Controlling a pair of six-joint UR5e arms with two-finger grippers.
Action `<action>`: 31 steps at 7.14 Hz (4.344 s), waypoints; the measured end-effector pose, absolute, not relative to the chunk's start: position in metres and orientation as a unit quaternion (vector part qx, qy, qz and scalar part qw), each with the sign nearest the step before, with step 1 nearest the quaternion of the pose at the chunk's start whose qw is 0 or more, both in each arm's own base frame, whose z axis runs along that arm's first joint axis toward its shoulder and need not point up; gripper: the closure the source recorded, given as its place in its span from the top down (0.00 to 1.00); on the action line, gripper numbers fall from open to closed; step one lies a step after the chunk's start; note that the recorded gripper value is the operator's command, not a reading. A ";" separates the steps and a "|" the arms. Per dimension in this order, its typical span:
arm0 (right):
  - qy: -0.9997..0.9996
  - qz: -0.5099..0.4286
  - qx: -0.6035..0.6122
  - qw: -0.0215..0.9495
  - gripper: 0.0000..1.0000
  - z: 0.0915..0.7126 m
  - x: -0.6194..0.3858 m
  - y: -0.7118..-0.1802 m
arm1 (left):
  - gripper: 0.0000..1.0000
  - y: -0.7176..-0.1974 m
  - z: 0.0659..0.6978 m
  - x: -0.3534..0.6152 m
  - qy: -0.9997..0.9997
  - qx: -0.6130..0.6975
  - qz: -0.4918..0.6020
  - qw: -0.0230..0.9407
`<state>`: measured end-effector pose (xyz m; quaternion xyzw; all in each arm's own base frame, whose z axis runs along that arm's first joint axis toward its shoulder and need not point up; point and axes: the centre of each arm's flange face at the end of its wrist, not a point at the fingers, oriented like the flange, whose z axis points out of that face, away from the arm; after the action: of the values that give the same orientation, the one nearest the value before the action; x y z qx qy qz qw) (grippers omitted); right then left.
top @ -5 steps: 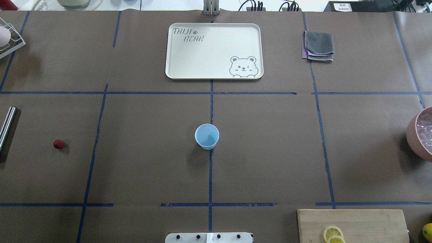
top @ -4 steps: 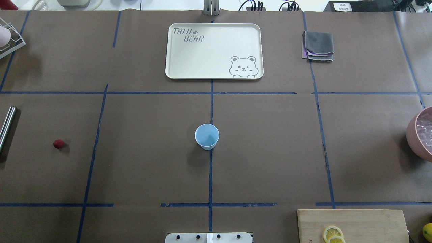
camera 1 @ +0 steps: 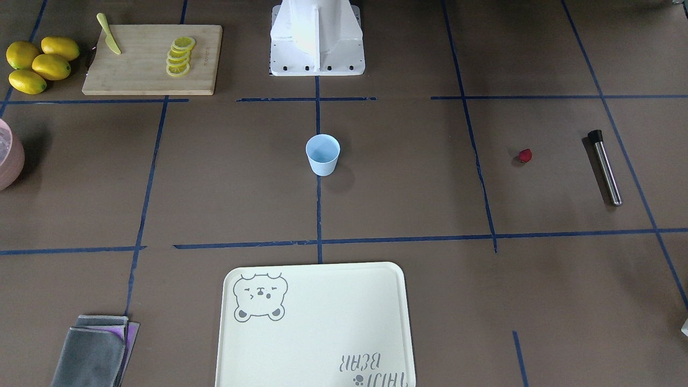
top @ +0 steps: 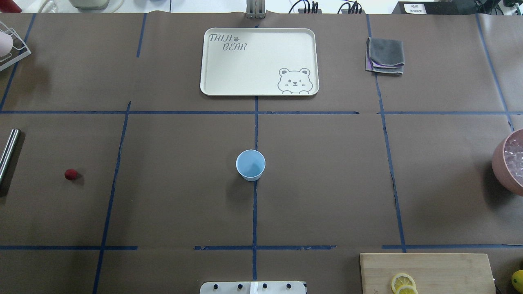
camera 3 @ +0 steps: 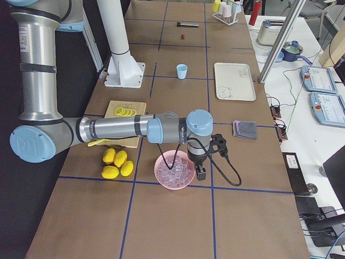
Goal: Mash ice and strawberries in cup
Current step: 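Grasp a clear ice cube from the pink bowl with the right gripper, then carry the ice cube over the light-blue cup and release it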
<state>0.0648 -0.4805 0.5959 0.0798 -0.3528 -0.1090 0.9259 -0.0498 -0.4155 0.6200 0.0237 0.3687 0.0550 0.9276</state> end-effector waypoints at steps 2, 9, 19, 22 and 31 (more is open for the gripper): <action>-0.358 -0.110 0.067 0.925 0.98 0.597 0.034 -0.476 | 1.00 -0.416 0.618 -0.049 0.370 0.025 0.055 0.927; -0.370 -0.096 0.057 0.922 0.73 0.647 -0.053 -0.416 | 1.00 -0.416 0.618 -0.049 0.371 0.026 0.055 0.927; -0.356 -0.111 0.047 0.927 0.03 0.658 -0.067 -0.417 | 1.00 -0.416 0.620 -0.049 0.371 0.025 0.055 0.927; -0.363 -0.096 0.071 0.924 0.02 0.617 -0.047 -0.423 | 1.00 -0.416 0.620 -0.049 0.371 0.024 0.055 0.927; -0.403 -0.016 0.040 0.914 0.01 0.238 -0.273 -0.475 | 1.00 -0.418 0.613 -0.049 0.371 0.031 0.057 0.926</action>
<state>-0.2733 -0.4751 0.2383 0.0399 -0.4028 -0.0161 0.9143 -0.0493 -0.4175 0.6132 0.0315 0.3713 0.0572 0.9262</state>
